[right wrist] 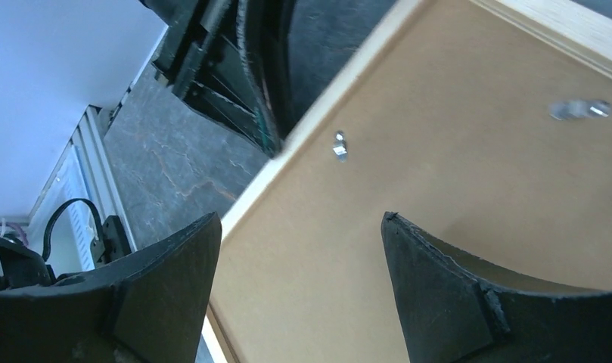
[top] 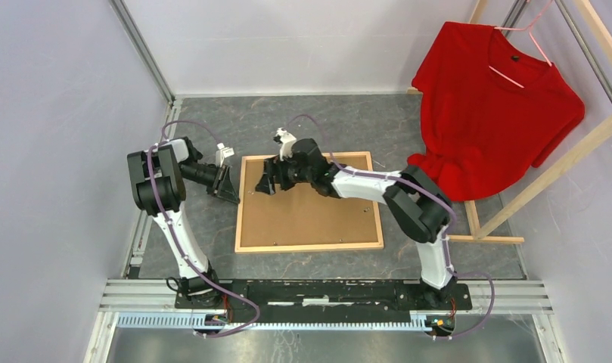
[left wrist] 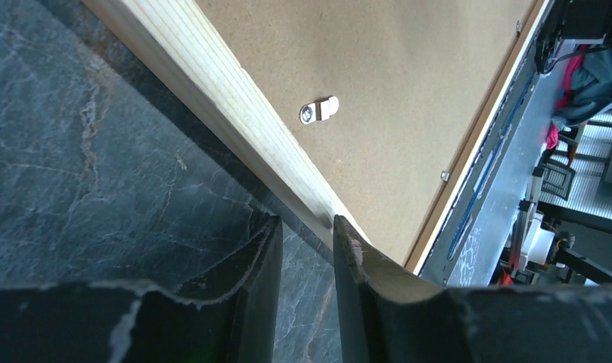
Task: Put the photo into the frame
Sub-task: Install the photo frame at the center of the board.
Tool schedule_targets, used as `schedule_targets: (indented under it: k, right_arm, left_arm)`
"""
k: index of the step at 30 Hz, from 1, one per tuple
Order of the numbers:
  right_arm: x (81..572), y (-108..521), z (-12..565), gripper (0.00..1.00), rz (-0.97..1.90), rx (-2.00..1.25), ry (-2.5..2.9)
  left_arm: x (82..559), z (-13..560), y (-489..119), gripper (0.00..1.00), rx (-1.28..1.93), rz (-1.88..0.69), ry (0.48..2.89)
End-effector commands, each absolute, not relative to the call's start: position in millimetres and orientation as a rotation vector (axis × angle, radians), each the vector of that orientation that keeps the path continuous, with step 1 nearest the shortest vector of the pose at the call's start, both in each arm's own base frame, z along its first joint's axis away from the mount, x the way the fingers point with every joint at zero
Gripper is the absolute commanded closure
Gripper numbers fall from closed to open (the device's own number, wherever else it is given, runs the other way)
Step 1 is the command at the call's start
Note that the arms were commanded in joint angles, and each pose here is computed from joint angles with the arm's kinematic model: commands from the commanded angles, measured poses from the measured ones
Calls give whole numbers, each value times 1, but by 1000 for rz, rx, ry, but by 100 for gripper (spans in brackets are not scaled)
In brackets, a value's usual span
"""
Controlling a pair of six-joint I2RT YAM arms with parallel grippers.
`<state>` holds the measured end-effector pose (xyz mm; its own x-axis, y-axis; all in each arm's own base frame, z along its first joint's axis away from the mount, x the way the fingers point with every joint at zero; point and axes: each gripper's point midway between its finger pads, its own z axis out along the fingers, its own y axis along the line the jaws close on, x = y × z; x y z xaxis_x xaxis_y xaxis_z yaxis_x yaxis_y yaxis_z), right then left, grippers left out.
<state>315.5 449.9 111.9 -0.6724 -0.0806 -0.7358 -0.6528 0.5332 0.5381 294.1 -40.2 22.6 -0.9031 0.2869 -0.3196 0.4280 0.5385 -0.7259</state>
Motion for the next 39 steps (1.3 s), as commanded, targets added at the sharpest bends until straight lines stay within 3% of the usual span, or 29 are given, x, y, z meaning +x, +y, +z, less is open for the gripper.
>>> schedule_targets:
  k: [1,12,39]
  right_arm:
    - [317,499,135,16,1234,-649,1998]
    - [322,538,81,20,1256,-673,2077]
    - [297,548,57,24,1306,-683,2117]
  left_arm:
    - [296,23,-47,63,567,-1353,2584]
    - [296,17,-46,76,570,-1330,2606]
    - [295,15,-41,81,588,-1254,2633]
